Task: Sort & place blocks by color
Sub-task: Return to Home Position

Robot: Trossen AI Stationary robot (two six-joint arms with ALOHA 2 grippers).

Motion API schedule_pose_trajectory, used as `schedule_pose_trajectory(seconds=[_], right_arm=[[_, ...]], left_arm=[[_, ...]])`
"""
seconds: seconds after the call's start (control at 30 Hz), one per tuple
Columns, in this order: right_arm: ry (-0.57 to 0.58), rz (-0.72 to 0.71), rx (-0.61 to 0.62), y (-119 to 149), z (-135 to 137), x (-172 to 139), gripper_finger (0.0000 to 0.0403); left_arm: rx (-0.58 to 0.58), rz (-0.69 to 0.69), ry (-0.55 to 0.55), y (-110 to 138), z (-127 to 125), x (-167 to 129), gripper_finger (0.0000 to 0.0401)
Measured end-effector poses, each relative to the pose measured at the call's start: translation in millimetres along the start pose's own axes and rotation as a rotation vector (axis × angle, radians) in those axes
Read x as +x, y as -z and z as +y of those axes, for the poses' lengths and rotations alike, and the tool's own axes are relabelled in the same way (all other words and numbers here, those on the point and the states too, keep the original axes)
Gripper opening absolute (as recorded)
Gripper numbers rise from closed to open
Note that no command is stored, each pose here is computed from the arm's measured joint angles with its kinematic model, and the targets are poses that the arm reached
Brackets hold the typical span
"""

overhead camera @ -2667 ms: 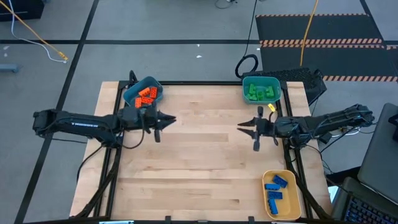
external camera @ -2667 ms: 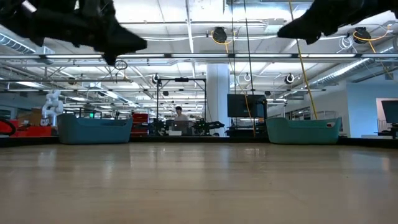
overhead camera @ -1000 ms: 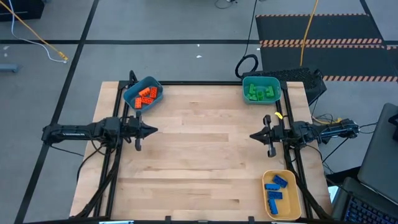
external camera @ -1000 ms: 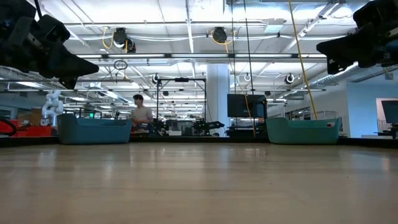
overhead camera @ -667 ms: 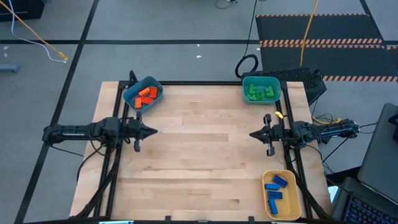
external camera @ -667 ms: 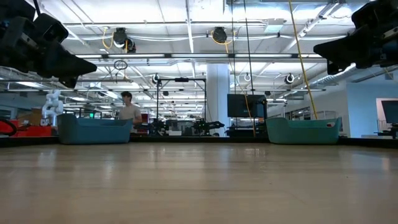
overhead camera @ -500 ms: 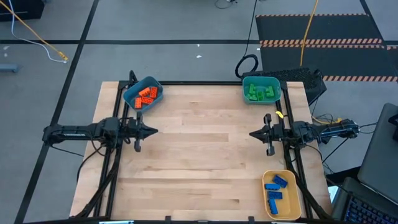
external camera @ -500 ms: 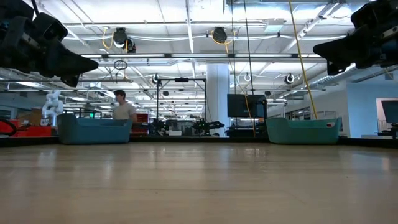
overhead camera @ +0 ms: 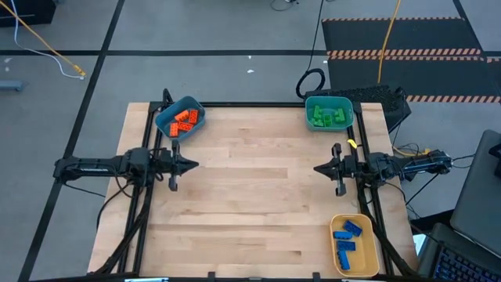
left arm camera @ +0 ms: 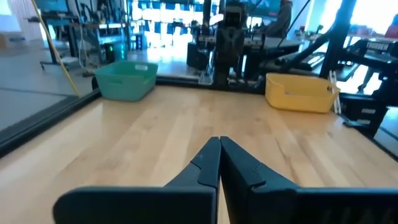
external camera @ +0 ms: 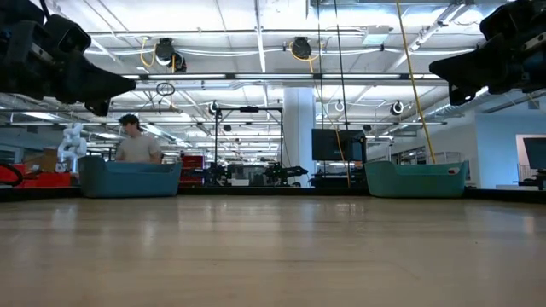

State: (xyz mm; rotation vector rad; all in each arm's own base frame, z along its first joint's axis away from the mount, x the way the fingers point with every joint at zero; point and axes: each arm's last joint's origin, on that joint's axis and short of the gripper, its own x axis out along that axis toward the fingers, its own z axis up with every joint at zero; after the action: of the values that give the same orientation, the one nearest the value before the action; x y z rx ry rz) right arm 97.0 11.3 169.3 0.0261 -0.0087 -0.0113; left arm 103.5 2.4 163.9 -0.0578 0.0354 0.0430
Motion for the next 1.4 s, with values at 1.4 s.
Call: schedule_pose_trajectory(seconds=[1.4], right_arm=[[0.000,-0.007,0.017,-0.7,0.0,0.0,0.0000]], left_arm=[[0.051,0.031,-0.004,2.7,0.2,0.4,0.0047]])
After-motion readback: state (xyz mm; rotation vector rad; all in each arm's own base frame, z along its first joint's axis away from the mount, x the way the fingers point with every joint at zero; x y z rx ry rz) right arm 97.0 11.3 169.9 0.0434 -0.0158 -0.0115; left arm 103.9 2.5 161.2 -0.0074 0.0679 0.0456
